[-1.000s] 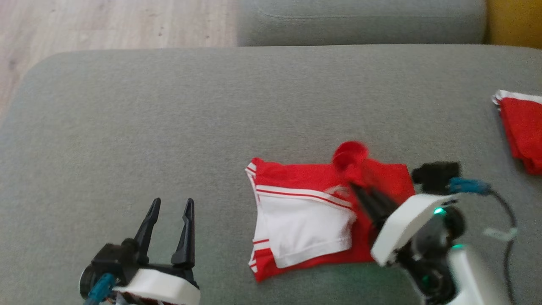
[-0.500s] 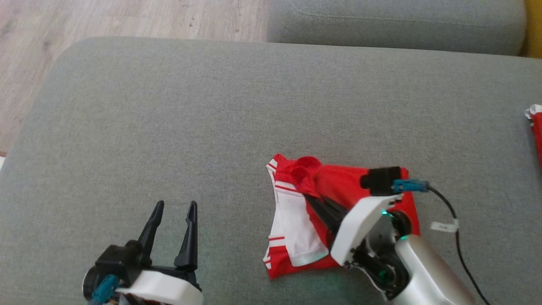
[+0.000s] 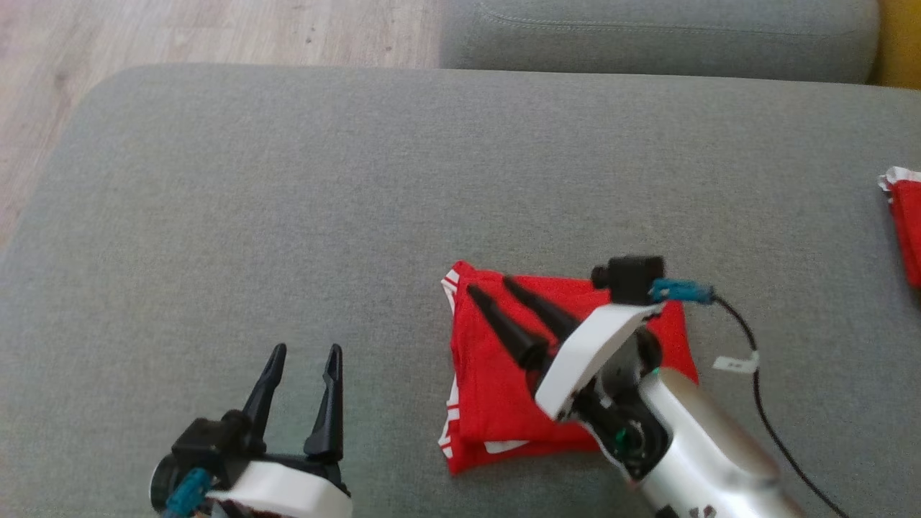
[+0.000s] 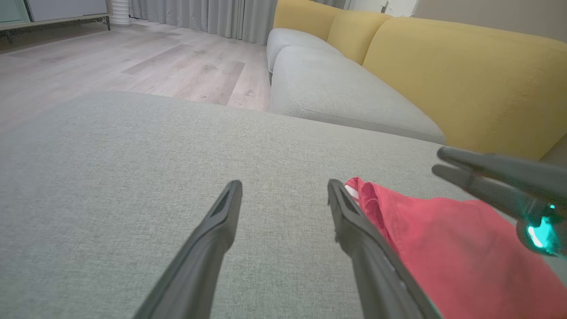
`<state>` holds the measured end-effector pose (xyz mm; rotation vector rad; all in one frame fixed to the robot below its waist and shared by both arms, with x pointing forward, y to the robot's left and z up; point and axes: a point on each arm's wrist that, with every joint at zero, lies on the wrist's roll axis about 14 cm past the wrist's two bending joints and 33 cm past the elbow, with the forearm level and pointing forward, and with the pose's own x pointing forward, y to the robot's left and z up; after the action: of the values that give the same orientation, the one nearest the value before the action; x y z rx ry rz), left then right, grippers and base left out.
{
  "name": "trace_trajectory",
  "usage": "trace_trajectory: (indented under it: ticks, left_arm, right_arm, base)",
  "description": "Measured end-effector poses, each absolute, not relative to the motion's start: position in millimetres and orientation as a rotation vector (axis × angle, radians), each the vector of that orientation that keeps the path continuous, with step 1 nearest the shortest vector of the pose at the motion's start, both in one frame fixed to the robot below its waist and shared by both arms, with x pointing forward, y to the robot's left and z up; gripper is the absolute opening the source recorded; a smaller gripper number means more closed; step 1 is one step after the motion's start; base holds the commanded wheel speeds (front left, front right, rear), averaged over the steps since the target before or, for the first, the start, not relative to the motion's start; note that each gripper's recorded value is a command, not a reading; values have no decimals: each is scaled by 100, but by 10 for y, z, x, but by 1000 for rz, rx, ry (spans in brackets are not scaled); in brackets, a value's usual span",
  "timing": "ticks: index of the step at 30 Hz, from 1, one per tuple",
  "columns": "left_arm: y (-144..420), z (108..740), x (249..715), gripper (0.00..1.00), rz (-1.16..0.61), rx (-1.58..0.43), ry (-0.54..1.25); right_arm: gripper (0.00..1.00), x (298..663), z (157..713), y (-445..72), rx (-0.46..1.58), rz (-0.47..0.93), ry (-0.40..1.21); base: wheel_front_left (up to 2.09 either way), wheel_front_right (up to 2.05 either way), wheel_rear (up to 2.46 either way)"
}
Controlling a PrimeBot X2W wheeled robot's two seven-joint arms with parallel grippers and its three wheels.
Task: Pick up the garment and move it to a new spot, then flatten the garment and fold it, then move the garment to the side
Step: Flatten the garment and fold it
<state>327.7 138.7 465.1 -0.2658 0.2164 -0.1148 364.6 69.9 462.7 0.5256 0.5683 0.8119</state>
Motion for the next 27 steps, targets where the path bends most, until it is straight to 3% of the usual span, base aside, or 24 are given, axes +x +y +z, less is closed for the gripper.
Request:
trace_trajectory:
  ticks: [12, 19, 27]
  left_arm:
    - [1155, 4705, 3321, 100, -179, -281, 192]
    - [1112, 4789, 3321, 100, -190, -264, 148]
    - [1180, 4762, 3246, 100, -160, -251, 139]
  right_arm:
    - [100, 4350, 5063, -280, 171, 508, 165]
    - [100, 4057, 4948, -899, 128, 330, 136]
    - [100, 3674, 4922, -1242, 152, 226, 110]
  base:
    - [0, 0, 0]
    - [0, 0, 0]
    - [0, 0, 0]
